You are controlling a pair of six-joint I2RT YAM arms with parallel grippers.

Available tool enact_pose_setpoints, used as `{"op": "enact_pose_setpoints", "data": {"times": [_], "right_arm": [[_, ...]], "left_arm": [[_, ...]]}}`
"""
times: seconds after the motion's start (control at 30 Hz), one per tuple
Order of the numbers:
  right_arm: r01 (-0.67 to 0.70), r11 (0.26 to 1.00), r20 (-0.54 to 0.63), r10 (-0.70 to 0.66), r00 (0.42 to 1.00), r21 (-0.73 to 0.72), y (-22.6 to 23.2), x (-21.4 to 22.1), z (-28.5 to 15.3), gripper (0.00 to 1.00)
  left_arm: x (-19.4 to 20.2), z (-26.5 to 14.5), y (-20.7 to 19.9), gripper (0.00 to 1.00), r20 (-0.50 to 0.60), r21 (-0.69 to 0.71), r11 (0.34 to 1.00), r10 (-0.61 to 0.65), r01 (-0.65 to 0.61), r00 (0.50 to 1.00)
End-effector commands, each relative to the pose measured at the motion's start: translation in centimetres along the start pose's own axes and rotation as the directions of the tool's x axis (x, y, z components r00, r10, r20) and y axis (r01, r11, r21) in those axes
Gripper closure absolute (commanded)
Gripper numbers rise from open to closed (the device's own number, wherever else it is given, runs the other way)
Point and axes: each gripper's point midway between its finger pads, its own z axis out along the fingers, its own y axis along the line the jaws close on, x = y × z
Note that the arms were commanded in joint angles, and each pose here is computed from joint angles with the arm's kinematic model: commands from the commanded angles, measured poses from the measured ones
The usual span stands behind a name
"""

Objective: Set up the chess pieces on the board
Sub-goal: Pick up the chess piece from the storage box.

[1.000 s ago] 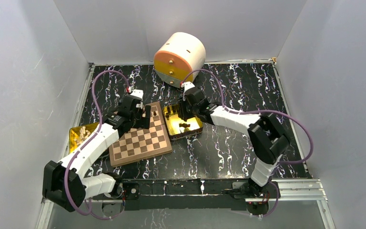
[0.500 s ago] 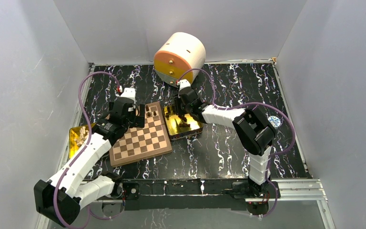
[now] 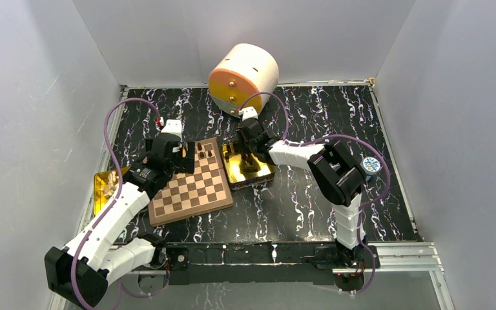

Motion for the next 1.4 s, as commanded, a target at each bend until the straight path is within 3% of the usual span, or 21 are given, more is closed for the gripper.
{"op": "enact_pose_setpoints", "data": {"times": [0.0,0.53,0.8,1.37], "right_arm": [[0.017,0.999,0.049,-0.02,0.999,0.049,-0.7,-1.8,0.1,0.63],[0.026,0.999,0.023,-0.027,0.999,0.044,-0.8,-0.9,1.3,0.65],[0.041,0.998,0.03,-0.042,0.999,0.048,-0.9,-1.2,1.2,0.74],[0.023,1.0,0.041,-0.024,0.999,0.02,-0.7,-3.7,-2.4,0.78]], "left_arm": [[0.0,0.0,0.5,0.07,0.009,-0.021,1.0,0.006,-0.006,1.0],[0.1,0.2,0.4,0.08,0.003,-0.022,1.0,0.013,-0.013,1.0],[0.0,0.1,0.5,0.08,0.01,-0.025,1.0,0.01,-0.01,1.0],[0.0,0.0,0.7,0.08,0.013,-0.031,0.999,0.01,-0.009,1.0]]}}
